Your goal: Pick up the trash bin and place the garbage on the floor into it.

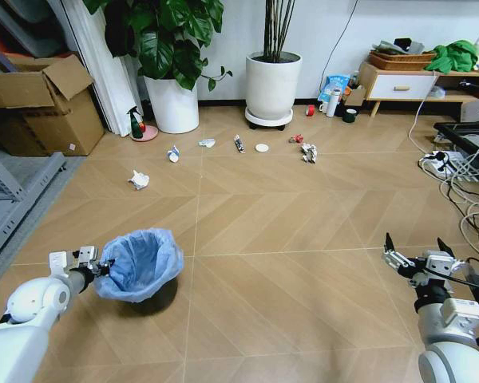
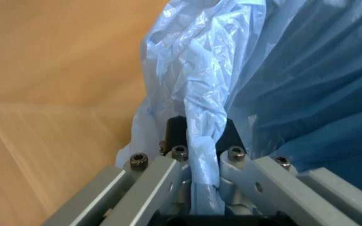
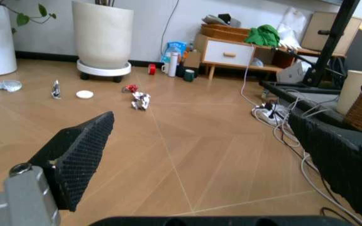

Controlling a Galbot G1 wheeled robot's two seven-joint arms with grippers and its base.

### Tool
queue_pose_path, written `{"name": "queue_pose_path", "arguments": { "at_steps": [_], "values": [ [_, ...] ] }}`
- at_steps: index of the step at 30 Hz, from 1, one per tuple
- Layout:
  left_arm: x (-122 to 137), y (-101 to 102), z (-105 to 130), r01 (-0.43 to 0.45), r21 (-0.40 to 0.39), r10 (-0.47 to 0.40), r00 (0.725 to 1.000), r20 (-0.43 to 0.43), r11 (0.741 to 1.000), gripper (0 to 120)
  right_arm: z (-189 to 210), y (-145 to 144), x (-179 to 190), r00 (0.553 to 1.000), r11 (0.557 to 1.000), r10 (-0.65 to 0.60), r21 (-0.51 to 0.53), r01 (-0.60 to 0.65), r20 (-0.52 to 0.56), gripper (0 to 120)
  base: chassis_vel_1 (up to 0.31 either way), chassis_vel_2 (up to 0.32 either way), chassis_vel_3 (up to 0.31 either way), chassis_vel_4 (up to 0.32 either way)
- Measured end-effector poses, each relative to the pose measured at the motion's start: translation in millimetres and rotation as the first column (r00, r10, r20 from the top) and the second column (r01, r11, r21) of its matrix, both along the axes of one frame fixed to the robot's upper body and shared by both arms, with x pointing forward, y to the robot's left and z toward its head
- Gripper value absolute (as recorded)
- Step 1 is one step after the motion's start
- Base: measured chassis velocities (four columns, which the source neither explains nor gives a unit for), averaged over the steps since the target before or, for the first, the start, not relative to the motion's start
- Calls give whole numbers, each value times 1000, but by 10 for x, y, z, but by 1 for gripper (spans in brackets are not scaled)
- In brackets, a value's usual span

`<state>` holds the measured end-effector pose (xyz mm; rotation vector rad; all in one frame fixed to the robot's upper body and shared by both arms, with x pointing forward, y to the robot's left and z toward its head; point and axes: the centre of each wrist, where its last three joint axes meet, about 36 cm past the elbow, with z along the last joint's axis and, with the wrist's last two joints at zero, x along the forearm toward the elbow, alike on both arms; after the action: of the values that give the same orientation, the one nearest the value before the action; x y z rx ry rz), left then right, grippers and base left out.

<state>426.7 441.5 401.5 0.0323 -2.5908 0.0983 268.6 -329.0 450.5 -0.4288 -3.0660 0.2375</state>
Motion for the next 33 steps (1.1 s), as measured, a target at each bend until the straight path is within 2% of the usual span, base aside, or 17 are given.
{"name": "queue_pose_path", "arguments": {
  "at_steps": [3, 4, 7, 8, 11, 16, 25, 33],
  "values": [
    [-146, -152, 33, -37, 28, 32, 988, 152, 999, 0, 35, 24, 2, 1000, 1000, 4, 3, -4, 5, 100, 0, 0, 0, 0],
    [-146, -152, 33, -37, 28, 32, 988, 152, 999, 0, 35, 24, 2, 1000, 1000, 4, 3, -4, 5, 100, 0, 0, 0, 0],
    [-338, -403, 120, -92, 42, 78, 960, 268, 995, 0, 72, 54, -3, 1000, 1000, 13, 3, -13, 13, 100, 0, 0, 0, 0],
    [-338, -403, 120, -92, 42, 78, 960, 268, 995, 0, 72, 54, -3, 1000, 1000, 13, 3, -13, 13, 100, 0, 0, 0, 0],
    [-512, -555, 209, -141, 68, 110, 934, 341, 988, 0, 103, 74, -26, 1000, 1000, 23, -4, -22, 19, 100, 0, 0, 0, 0],
    [-696, -673, 241, -125, 123, 76, 935, 345, 984, 0, 151, 49, -92, 1000, 999, 7, -34, -6, 20, 100, 0, 0, 0, 0],
    [-1002, -632, 228, -107, 179, 49, 952, 303, 978, 0, 135, 56, -103, 1000, 998, -3, -61, 4, 12, 100, 0, 0, 0, 0],
    [-1088, -667, 190, -84, 203, 22, 956, 292, 976, 0, 115, 56, -106, 1000, 998, -7, -69, 7, 6, 100, 0, 0, 0, 0]
  ]
}}
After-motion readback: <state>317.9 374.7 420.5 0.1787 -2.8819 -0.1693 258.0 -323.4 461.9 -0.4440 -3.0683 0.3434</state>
